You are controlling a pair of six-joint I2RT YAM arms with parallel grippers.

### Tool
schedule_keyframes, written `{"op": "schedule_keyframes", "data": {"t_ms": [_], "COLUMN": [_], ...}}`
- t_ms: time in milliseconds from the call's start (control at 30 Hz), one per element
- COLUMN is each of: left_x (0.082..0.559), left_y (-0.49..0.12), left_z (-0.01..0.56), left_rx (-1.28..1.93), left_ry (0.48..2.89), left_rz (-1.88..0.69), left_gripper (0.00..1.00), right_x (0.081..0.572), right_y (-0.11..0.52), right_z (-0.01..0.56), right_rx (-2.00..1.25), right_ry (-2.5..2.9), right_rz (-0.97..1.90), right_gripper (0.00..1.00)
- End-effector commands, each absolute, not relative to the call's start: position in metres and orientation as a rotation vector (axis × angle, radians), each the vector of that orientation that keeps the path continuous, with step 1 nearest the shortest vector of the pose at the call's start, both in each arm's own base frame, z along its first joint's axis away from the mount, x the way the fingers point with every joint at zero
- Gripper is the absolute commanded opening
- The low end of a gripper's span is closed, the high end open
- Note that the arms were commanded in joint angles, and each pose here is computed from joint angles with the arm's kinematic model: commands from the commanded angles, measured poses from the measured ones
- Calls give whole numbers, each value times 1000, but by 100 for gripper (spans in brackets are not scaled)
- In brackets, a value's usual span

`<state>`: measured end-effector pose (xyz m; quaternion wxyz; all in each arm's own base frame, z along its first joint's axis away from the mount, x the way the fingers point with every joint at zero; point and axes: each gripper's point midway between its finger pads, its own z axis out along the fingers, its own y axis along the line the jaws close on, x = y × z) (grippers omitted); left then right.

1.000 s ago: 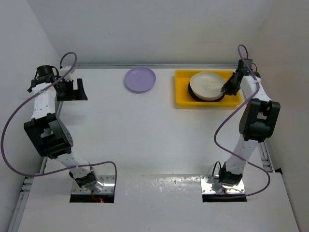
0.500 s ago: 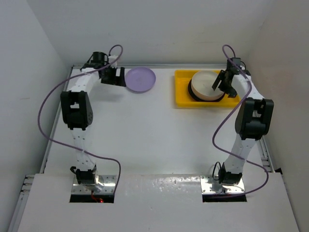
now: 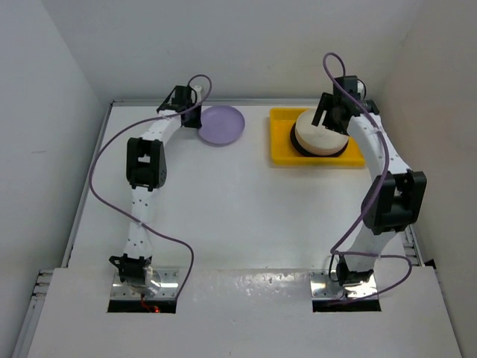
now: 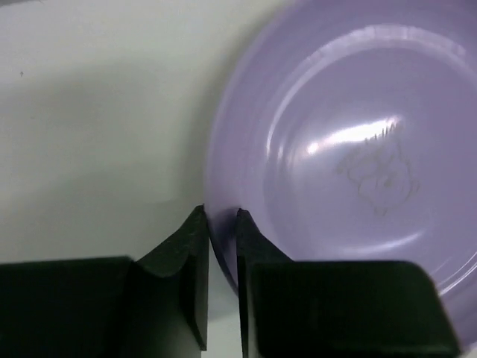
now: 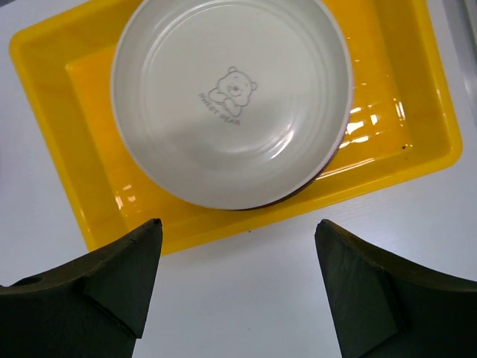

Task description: Place the plates into the plastic bin on the countertop

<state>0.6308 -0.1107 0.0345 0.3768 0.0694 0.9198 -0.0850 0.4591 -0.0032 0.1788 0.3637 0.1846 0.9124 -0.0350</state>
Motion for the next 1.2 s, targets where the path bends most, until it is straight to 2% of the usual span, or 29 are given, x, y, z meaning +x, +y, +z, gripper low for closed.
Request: {"op": "schedule_keyframes", "data": {"t_ms": [0, 33, 100, 133, 167, 300, 433, 467, 600, 767, 867, 967, 1000, 1067, 1100, 1133, 1167], "left_x": [624, 621, 619, 619, 616, 606, 605, 603, 568, 510, 490, 477, 474, 467, 466, 464, 463], "left_y": [-99, -100, -103, -106, -108, -129, -146, -148, -172, -201, -208, -218, -219, -224, -225, -226, -228], "left_z": [16, 12, 15, 15, 12, 30, 115, 154, 220, 220, 220, 231, 231, 245, 245, 254, 255], "left_rx": [166, 172, 203, 212, 240, 314, 375, 402, 520, 673, 714, 733, 723, 731, 735, 732, 736], "left_ry": [2397, 2406, 2402, 2402, 2407, 2381, 2229, 2158, 2063, 2174, 2208, 2191, 2203, 2172, 2169, 2152, 2149], "left_rz": [-168, -182, -198, -220, -233, -383, -490, -496, -550, -578, -612, -677, -698, -742, -753, -764, -775], "left_gripper": [15, 12, 12, 8, 0, 0, 0, 0, 0, 0, 0, 0, 0, 0, 0, 0, 0], "right_x": [466, 467, 469, 469, 469, 465, 454, 455, 455, 457, 461, 459, 459, 456, 443, 454, 455], "right_y": [20, 22, 30, 33, 33, 24, 13, 14, 74, 176, 207, 213, 214, 212, 233, 206, 204], "right_z": [213, 210, 212, 209, 211, 212, 207, 218, 223, 221, 220, 212, 209, 198, 196, 185, 182], "right_rx": [377, 364, 346, 337, 331, 401, 477, 450, 156, -78, -110, -95, -93, -67, -139, -47, -39], "right_ry": [2286, 2297, 2300, 2310, 2307, 2298, 2312, 2259, 2290, 2294, 2274, 2282, 2286, 2306, 2331, 2329, 2336], "right_rz": [-66, -74, -64, -66, -63, -67, 59, 84, 185, 384, 450, 436, 430, 426, 580, 398, 390], "right_gripper": [82, 82, 82, 82, 82, 82, 80, 80, 80, 79, 73, 62, 56, 54, 54, 52, 51]}}
